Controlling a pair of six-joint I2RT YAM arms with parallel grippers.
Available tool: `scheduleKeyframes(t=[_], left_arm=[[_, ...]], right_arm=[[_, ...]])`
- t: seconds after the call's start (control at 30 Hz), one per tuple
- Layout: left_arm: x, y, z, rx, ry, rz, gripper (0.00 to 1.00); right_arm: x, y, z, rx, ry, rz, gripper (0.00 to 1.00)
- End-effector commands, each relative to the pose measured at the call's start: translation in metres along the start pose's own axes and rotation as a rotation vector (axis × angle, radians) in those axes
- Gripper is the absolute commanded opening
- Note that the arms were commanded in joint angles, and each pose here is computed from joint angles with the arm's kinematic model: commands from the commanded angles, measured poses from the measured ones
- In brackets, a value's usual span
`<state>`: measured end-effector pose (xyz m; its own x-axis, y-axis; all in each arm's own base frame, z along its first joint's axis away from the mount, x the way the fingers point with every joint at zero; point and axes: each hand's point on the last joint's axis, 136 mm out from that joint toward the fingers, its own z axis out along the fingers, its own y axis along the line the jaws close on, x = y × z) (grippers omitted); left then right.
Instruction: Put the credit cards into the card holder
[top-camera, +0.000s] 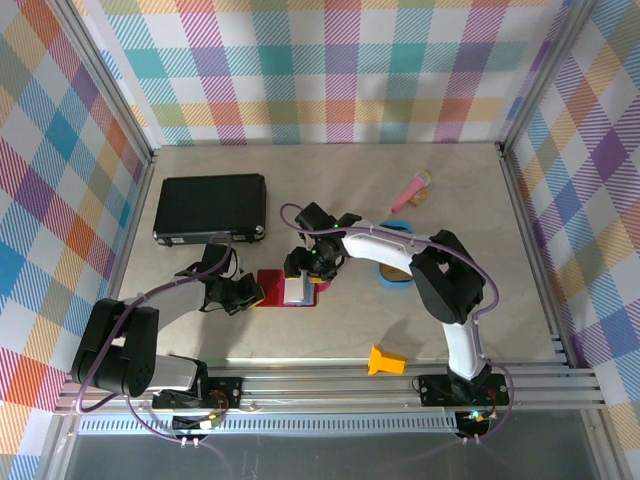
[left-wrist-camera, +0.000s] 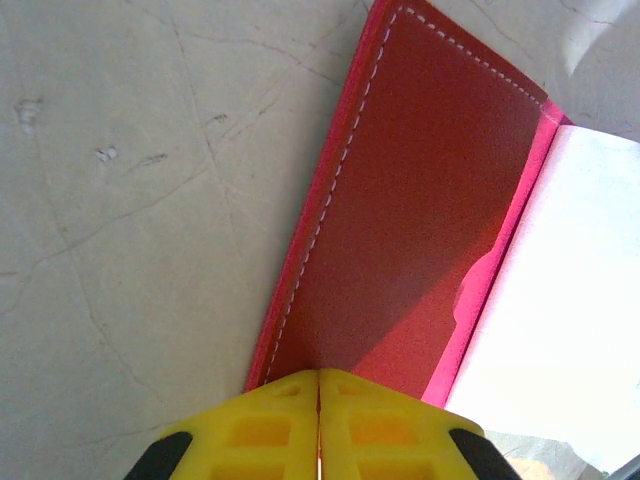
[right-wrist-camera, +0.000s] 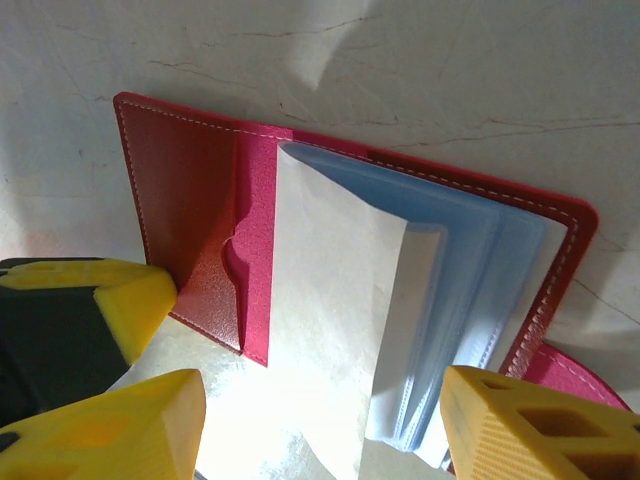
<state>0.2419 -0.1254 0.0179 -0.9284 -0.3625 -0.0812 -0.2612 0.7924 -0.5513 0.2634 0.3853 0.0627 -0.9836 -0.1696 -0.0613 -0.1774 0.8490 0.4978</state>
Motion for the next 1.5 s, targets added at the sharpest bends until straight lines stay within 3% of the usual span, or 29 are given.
scheduleKeyframes(t=[0.0,0.93,1.47], left_arm=[[0.010,0.021,0.007,-0.064,0.026,-0.012,0.08],[0.010,0.022,0.008,-0.065,0.027,-0.016,0.08],[0.008,0.017,0.005,-0.054,0.023,-0.018,0.09]], right_arm=[[0.003,0.004,0.004,0.003,0.032,0.003,0.63],[0.005,0.011,0.020,-0.047,0.069,0.015,0.62],[0.003,0.055,0.005,-0.276,0.040,-0.081,0.56]])
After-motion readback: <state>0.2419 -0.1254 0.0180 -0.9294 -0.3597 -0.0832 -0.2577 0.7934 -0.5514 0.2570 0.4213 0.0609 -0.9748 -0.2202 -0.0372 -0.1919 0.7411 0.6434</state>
